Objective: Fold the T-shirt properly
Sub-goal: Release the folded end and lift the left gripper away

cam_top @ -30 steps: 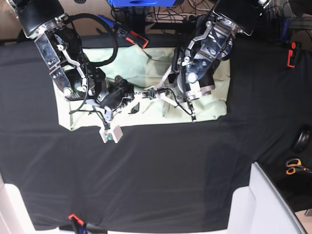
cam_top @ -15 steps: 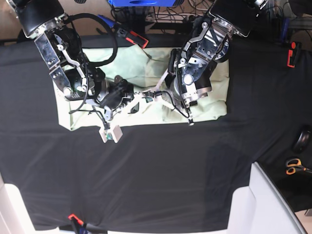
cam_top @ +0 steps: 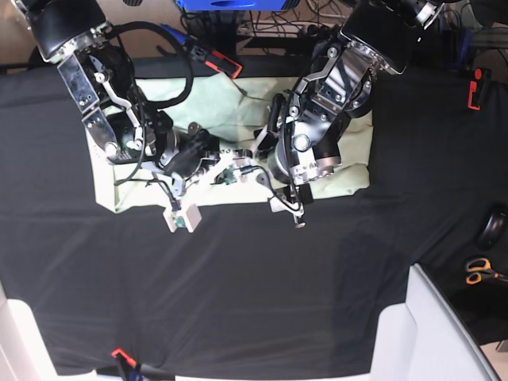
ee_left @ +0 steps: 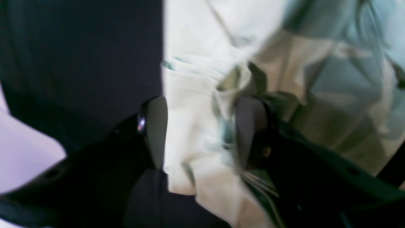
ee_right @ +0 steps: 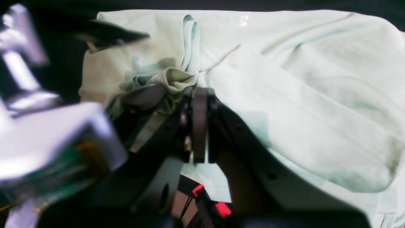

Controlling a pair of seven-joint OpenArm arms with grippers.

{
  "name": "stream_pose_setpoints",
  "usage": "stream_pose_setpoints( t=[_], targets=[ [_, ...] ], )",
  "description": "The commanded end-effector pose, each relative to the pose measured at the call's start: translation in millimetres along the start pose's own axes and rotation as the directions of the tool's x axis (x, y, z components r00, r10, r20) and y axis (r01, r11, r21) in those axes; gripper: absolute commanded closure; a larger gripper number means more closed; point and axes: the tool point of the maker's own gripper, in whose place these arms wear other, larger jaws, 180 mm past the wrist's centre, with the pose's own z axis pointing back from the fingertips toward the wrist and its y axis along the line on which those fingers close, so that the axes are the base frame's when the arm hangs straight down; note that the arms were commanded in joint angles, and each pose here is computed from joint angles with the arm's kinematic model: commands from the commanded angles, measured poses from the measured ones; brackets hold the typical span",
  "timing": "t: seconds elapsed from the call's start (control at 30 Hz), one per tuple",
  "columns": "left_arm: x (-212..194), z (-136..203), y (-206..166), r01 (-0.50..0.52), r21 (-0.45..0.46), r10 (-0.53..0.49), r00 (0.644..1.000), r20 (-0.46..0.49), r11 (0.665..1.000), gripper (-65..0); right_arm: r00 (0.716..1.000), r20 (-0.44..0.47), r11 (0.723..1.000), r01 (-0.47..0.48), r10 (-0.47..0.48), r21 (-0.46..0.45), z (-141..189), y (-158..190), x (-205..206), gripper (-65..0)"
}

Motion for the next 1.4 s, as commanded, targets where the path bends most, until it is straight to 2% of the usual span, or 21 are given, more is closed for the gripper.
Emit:
stream_pose_setpoints(
  t=[0.0,0.27,0.33,0.4,0.43,0.5,0.6,0.7,0.8,0.87,1.03,1.07,1.13,1.23,1.33,1.37],
  targets=[
    [14.5,8.0,10.6,-0.003,0.033,0.002,0.999,0.052,0.999,-34.9,1.000,0.027,1.000,-0.006,0.006,0.005,0.2,0.8,10.6,0.0],
    [24.3,11.5,13.5,-0.019,0.041,0.016,0.997,0.077,0.999,-34.6,1.000,0.006,1.000,0.014,-0.014,0.002,-9.8,1.0,7.7,0.0],
    [20.4,11.5,19.0,-0.016,0.055,0.013,0.998,0.066,0.998,-34.1,1.000,0.008,1.000,0.013,-0.013,0.003,-9.3,1.7,8.4,0.0],
    [6.3,11.6,35.0,-0.055,0.083,0.052,0.998,0.041,0.995,-33.4,1.000,0.010,1.000,0.013,-0.013,0.004,-9.0,2.0,8.8,0.0],
    [-4.2,12.7,43.3,-0.089,0.098,0.087,0.996,0.027,0.991,-31.2,1.000,0.008,1.000,0.013,-0.013,0.005,-8.8,2.3,8.1,0.0],
    [-29.2,16.5,62.5,-0.165,0.140,0.167,0.986,-0.002,0.976,-21.8,1.000,0.000,1.000,0.012,-0.012,0.006,-9.1,3.0,5.9,0.0],
    [-95.1,27.0,88.1,-0.305,0.223,0.329,0.941,-0.079,0.926,0.0,1.000,-0.011,1.000,0.017,-0.017,0.006,-9.4,2.6,-0.1,0.0],
    [-165.9,44.5,94.3,-0.400,0.300,0.458,0.875,-0.155,0.866,0.0,1.000,-0.005,1.000,0.017,-0.017,0.004,-6.3,1.1,-0.8,0.0],
    [-216.8,59.6,91.5,-0.444,0.351,0.533,0.818,-0.217,0.825,0.0,1.000,0.000,1.000,0.010,-0.010,0.000,-2.5,-1.6,-2.4,0.0],
    [-239.9,63.3,82.5,-0.465,0.356,0.563,0.787,-0.251,0.810,0.0,1.000,0.000,1.000,0.011,-0.011,0.002,-2.4,-0.7,-2.7,0.0],
    [-242.8,41.7,57.9,-0.508,0.287,0.574,0.784,-0.237,0.812,0.0,1.000,0.008,1.000,0.017,-0.017,0.027,-5.8,11.2,2.4,0.0],
    [-238.9,37.4,54.9,-0.523,0.276,0.584,0.779,-0.231,0.807,-1.2,1.000,0.012,0.999,0.016,-0.016,0.028,-5.8,12.0,4.7,0.0],
    [-229.7,31.3,51.3,-0.550,0.262,0.603,0.769,-0.211,0.793,-10.4,1.000,0.012,0.999,0.015,-0.015,0.028,-5.7,12.0,5.2,0.0],
    [-219.9,27.7,49.5,-0.577,0.240,0.620,0.765,-0.177,0.781,-32.4,1.000,0.009,0.999,0.015,-0.015,0.028,-5.7,12.0,4.6,0.0],
    [-207.9,27.7,54.5,-0.631,0.194,0.654,0.751,-0.089,0.751,-56.4,1.000,0.005,0.999,0.017,-0.017,0.028,-5.9,11.9,2.4,0.0],
    [-203.3,29.0,60.9,-0.644,0.186,0.662,0.747,-0.055,0.742,-62.0,1.000,0.005,1.000,0.017,-0.017,0.025,-5.6,10.2,2.6,0.0]
  ],
)
